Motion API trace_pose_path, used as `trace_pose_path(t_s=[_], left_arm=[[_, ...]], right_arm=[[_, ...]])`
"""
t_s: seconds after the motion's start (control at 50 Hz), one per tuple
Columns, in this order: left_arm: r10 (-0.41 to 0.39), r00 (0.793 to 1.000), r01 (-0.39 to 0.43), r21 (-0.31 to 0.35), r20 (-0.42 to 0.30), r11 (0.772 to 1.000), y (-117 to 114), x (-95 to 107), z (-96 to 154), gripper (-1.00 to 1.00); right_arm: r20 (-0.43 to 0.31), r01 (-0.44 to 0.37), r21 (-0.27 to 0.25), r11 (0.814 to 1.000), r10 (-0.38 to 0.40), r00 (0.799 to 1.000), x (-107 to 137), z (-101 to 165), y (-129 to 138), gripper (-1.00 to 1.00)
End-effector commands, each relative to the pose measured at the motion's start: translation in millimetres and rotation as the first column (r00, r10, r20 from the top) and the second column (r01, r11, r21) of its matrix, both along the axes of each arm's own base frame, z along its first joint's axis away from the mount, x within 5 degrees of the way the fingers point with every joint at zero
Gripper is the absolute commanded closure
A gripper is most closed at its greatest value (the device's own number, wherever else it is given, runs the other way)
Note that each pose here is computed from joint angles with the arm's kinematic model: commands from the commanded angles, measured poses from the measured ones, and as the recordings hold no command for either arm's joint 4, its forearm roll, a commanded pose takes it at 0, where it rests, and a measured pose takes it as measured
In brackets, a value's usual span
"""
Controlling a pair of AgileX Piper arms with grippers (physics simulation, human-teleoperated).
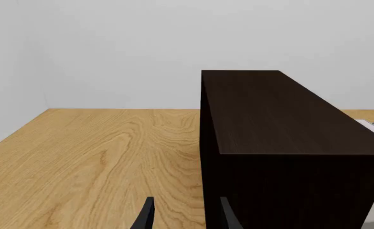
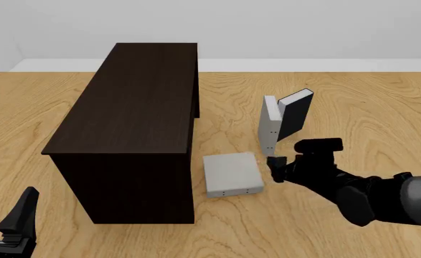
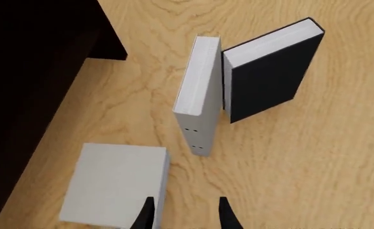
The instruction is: Pick up the book on the right and place it under the cabinet shelf.
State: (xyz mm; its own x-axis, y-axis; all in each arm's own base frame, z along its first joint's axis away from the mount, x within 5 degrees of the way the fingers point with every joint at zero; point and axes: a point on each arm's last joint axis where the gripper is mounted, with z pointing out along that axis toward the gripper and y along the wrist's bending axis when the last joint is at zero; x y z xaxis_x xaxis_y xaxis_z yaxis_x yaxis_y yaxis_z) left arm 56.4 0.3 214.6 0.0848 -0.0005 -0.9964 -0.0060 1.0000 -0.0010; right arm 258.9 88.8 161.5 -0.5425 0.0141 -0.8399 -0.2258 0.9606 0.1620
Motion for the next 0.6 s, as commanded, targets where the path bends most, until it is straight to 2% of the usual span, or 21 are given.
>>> trace_pose_path(t_s=[0.02, 0.04, 0.1, 0.16, 0.18, 0.28, 0.6], left_arm=[[0.000, 1.000, 0.000, 0.000, 0.000, 1.000, 0.0, 0.0, 0.0, -1.00], [0.000, 1.000, 0.000, 0.000, 0.000, 1.000, 0.0, 0.0, 0.0, -1.00], [0.000, 1.000, 0.000, 0.000, 0.000, 1.000, 0.0, 0.0, 0.0, -1.00], [0.000, 1.000, 0.000, 0.000, 0.000, 1.000, 0.0, 0.0, 0.0, -1.00], [0.000, 1.000, 0.000, 0.000, 0.000, 1.000, 0.0, 0.0, 0.0, -1.00], [0.003, 1.000, -0.003, 0.000, 0.000, 1.000, 0.2, 0.1, 0.8, -1.00], [0.003, 1.000, -0.003, 0.000, 0.000, 1.000, 0.2, 0.1, 0.7, -1.00]], right_arm=[[0.004, -0.015, -0.046, 0.999, 0.015, 1.000, -4.2, 1.2, -5.1, -1.00], [0.010, -0.006, -0.069, 0.998, 0.007, 1.000, -3.2, 1.3, -11.0, -1.00], [0.009, -0.005, -0.073, 0.997, 0.006, 1.000, -3.4, 0.8, -12.1, -1.00], [0.004, -0.008, -0.123, 0.992, 0.009, 1.000, -1.8, -2.9, -19.3, -1.00], [0.012, -0.009, -0.104, 0.995, 0.011, 1.000, -3.7, -1.2, -16.4, -1.00], [0.012, -0.001, -0.143, 0.990, 0.002, 1.000, -3.0, -3.8, -25.2, -1.00], [0.007, -0.004, -0.143, 0.990, 0.006, 1.000, -2.8, -5.0, -24.0, -1.00]])
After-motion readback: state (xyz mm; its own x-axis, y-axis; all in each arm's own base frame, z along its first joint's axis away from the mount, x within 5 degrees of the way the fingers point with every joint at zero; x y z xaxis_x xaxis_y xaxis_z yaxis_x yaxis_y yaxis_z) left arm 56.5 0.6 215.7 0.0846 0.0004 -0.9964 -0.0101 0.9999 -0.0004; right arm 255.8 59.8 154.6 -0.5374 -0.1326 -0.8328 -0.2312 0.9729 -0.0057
